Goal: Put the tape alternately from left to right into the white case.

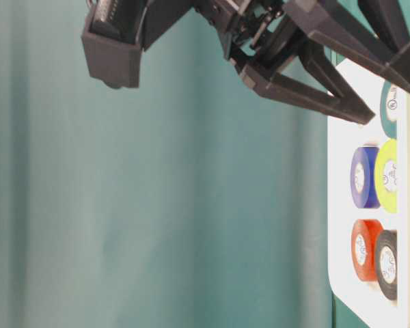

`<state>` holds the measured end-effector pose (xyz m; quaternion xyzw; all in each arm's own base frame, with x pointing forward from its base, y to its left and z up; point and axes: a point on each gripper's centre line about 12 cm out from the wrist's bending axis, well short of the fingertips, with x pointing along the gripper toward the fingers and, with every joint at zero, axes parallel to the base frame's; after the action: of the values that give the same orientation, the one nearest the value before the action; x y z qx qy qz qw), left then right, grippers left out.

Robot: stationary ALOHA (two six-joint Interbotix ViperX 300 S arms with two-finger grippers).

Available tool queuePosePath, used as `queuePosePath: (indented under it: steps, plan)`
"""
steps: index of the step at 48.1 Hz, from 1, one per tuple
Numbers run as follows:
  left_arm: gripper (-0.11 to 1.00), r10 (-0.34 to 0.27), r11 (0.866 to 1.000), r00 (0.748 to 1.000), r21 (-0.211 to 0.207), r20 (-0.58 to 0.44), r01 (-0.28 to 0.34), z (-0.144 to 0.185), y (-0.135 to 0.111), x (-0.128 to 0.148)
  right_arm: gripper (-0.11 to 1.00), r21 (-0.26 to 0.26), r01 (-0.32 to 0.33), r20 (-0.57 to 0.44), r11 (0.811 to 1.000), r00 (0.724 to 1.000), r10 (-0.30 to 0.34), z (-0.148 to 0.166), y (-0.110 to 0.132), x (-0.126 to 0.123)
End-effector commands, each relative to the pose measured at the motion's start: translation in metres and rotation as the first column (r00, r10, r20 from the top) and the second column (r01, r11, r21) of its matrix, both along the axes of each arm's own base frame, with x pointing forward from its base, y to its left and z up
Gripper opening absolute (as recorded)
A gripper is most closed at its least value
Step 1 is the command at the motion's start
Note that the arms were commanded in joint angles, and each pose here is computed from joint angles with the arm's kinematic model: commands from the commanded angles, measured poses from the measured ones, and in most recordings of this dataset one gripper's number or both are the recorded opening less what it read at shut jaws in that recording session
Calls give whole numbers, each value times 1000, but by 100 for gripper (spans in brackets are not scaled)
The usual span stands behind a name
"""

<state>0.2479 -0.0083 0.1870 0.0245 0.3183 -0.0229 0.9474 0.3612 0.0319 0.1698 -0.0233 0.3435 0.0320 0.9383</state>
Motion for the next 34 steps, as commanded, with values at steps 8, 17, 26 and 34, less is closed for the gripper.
queuePosePath:
  steps: [8,17,26,34]
  plan:
    - [100,1,1000,998,-7,63,0,12,0,-8,90,14,6,67,1000,998,-7,24,-2,-5]
    - [100,1,1000,995,-8,96,0,17,0,-16,90,15,8,76,1000,997,-9,27,-3,-14]
    - [100,1,1000,992,-9,128,0,21,0,-25,90,22,12,81,1000,997,-14,29,-5,-26]
    - [100,1,1000,988,-10,154,1,23,0,-33,90,35,20,86,999,996,-23,30,-6,-36]
